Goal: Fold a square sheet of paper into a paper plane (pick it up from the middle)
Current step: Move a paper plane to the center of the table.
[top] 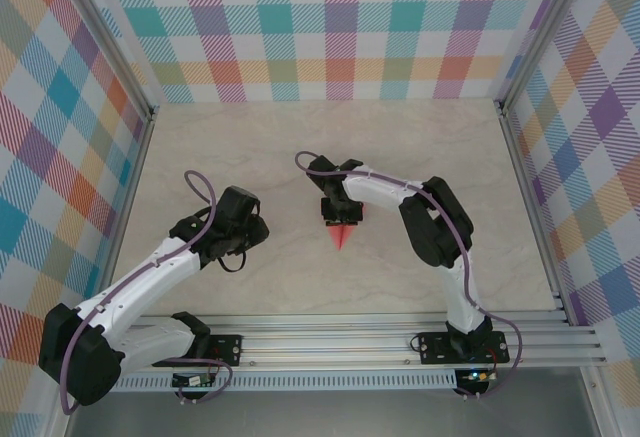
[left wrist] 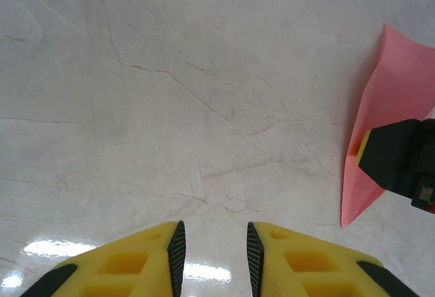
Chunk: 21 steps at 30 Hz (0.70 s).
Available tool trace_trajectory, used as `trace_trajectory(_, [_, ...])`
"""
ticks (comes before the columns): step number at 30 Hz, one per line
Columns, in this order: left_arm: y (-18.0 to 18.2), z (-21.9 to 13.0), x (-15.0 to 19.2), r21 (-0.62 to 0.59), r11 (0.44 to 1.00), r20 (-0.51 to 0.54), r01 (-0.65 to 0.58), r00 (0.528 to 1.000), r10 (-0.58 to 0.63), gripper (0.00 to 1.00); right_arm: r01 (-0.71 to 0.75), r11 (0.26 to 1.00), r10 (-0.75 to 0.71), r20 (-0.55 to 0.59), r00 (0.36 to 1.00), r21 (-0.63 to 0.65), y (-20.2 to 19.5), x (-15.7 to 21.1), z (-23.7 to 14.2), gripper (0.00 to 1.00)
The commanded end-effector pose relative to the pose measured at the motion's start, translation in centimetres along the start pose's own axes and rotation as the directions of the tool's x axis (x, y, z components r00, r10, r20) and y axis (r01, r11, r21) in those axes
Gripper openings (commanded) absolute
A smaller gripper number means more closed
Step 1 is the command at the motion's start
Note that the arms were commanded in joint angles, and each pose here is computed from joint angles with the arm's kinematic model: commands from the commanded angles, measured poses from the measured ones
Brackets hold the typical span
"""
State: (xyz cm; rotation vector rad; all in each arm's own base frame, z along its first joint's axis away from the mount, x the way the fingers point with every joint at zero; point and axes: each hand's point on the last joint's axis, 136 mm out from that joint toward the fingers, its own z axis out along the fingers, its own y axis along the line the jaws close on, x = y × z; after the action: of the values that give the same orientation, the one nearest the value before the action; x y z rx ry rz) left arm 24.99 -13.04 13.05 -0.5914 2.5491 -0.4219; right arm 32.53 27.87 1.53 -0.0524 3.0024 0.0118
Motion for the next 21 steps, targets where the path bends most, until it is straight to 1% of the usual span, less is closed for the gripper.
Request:
trace_trajectory(1, [1.2, 0.0, -0.1, -0.037, 0.999, 0.008, 0.018, 1.0, -0.018, 0.32, -0.006, 0.999, 0.008, -0.065, 0.998, 0.036, -1.2, 1.9, 2.9, 0.4])
trace_trajectory(2, [1.1, -0.1, -0.2, -0.036, 0.999, 0.012, 0.017, 1.0, -0.017, 0.32, 0.008, 1.0, -0.007, -0.055, 0.998, 0.024, -1.0, 1.8, 2.7, 0.43])
trace_trajectory(5, [1.2, -0.1, -0.3, -0.042, 0.999, 0.016, 0.008, 1.0, -0.008, 0.33, 0.031, 0.999, -0.03, -0.023, 0.999, 0.016, -0.9, 1.1, 1.7, 0.44])
trace_trajectory(7, [1.2, -0.2, -0.5, -0.042, 0.999, 0.027, 0.004, 1.0, -0.003, 0.34, 0.046, 0.999, -0.046, 0.013, 0.999, -0.008, -0.6, 0.4, 0.6, 0.47])
trace_trajectory(11, [1.4, -0.4, -1.0, -0.052, 0.999, 0.056, -0.009, 0.998, 0.012, 0.34, 0.074, 0.996, -0.068, 0.109, 0.992, -0.052, 0.0, -1.2, -3.0, 0.55])
trace_trajectory(15, [1.7, -0.9, -1.7, -0.066, 0.997, 0.094, -0.027, 0.995, 0.033, 0.35, 0.098, 0.991, -0.079, 0.19, 0.978, -0.089, 0.0, -2.1, -6.6, 0.6])
trace_trajectory(17, [1.9, -1.0, -2.2, -0.081, 0.996, 0.116, -0.035, 0.992, 0.044, 0.36, 0.094, 0.991, -0.069, 0.231, 0.971, -0.099, -0.4, -2.3, -8.4, 0.62])
trace_trajectory(19, [2.1, -1.4, -3.0, -0.1, 0.994, 0.155, -0.05, 0.986, 0.065, 0.37, 0.083, 0.993, -0.054, 0.295, 0.954, -0.084, -1.6, -2.5, -10.5, 0.64])
trace_trajectory(21, [2.6, -1.8, -4.0, -0.136, 0.988, 0.209, -0.07, 0.973, 0.098, 0.43, 0.059, 0.997, -0.037, 0.386, 0.922, -0.045, -3.7, -2.9, -13.0, 0.68])
